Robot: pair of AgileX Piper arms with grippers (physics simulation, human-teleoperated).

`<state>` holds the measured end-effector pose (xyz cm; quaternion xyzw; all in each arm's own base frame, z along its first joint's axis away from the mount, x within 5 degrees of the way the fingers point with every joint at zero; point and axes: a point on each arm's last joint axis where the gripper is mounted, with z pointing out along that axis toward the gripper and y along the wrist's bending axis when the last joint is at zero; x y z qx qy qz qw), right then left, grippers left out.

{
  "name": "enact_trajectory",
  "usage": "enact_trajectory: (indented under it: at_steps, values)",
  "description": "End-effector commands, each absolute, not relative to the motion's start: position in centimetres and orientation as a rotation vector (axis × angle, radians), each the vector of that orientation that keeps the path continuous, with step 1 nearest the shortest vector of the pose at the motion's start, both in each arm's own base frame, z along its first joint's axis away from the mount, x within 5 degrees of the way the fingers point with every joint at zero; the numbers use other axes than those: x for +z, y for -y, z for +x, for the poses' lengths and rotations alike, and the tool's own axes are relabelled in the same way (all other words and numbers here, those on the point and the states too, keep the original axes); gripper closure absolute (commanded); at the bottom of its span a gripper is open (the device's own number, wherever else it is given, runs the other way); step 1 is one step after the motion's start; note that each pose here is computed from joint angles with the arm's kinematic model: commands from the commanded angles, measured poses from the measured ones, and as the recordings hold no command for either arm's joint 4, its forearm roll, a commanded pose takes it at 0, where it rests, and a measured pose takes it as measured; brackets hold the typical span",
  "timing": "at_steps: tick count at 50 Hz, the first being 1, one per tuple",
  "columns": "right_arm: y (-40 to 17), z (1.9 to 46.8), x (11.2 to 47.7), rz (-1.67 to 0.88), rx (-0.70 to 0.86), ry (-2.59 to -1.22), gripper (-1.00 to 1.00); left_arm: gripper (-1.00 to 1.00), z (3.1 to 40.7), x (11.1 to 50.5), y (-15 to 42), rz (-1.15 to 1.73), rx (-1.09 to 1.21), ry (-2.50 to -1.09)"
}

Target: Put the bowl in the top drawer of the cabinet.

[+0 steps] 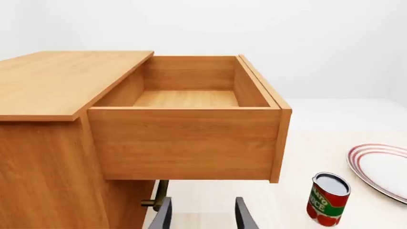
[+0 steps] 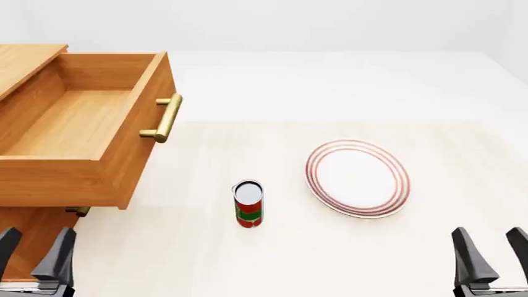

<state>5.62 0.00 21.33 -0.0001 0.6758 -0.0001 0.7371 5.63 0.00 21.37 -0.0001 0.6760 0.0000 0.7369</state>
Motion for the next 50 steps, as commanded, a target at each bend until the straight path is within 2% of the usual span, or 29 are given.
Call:
enact_trajectory:
  at_steps: [1,21,34,42,50]
  values:
    - [0.0,5.6,21.3,-0.001,0.0,-1.485,-1.0,-1.0,5.6,21.5,0.0,0.001,0.002,-1.486]
    - [0.0,5.6,21.3,-0.003,-0.002,-1.487,-1.0,-1.0,5.5,21.8,0.2,-0.002,-0.072,-1.479]
    - [0.0,5.6,21.3,-0.003,-0.003,-1.487,-1.0,-1.0,5.4,22.6,0.5,0.092,-0.045,-1.458]
    - [0.0,5.6,21.3,-0.003,-0.003,-1.487,-1.0,-1.0,4.7,25.1,0.5,0.053,-0.121,-1.462]
    - [0.0,5.6,21.3,-0.003,-0.003,-1.487,-1.0,-1.0,3.0,29.1,0.7,0.163,-0.183,-1.427]
